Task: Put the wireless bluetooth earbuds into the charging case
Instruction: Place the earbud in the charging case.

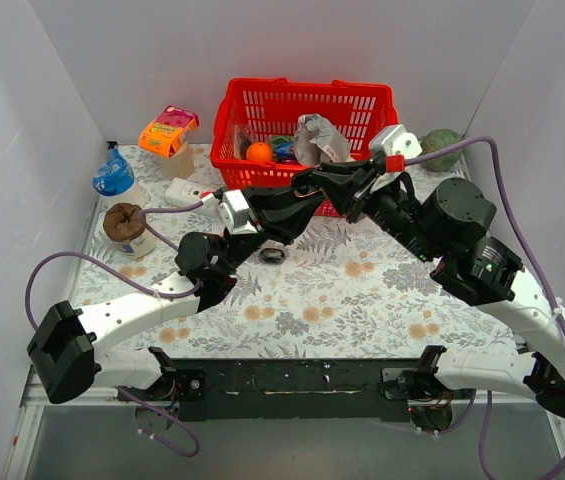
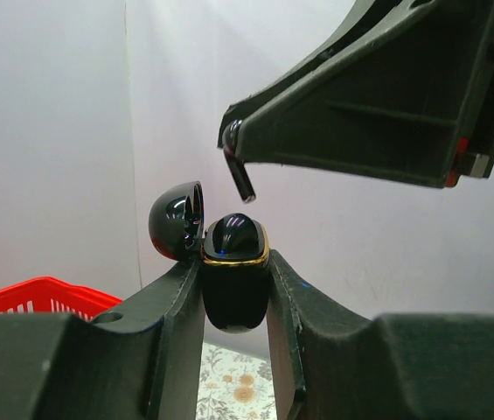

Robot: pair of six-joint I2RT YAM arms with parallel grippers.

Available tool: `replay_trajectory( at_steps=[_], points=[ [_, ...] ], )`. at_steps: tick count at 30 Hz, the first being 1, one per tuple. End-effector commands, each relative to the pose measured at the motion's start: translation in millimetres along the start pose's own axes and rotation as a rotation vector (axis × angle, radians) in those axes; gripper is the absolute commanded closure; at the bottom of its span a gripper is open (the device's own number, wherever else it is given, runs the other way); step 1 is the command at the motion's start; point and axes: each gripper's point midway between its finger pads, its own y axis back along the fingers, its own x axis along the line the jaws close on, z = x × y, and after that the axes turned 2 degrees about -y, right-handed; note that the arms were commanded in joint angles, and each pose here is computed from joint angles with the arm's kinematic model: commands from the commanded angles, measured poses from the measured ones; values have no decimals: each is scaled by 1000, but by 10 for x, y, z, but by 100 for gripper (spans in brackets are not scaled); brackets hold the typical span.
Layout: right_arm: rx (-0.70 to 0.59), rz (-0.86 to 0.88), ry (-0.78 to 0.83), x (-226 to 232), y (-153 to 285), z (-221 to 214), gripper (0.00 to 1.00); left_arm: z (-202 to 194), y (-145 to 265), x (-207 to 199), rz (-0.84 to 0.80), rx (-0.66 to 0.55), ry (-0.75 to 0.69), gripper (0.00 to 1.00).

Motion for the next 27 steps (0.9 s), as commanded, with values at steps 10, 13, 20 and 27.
replay_trajectory(
  at_steps=[10, 13, 20, 27],
  points=[
    [-53, -1, 10, -7, 39, 80, 99, 270, -77, -49, -27, -53, 10, 100],
    [-56, -16, 13, -37, 55, 87, 99, 271, -65, -42, -24, -52, 10, 100],
    [-37, -22, 24, -45, 52, -5, 99, 299, -66, -67, -34, -57, 16, 100],
    [-35, -15, 28, -32, 46, -42, 99, 343, -72, -70, -35, -64, 14, 100]
  ],
)
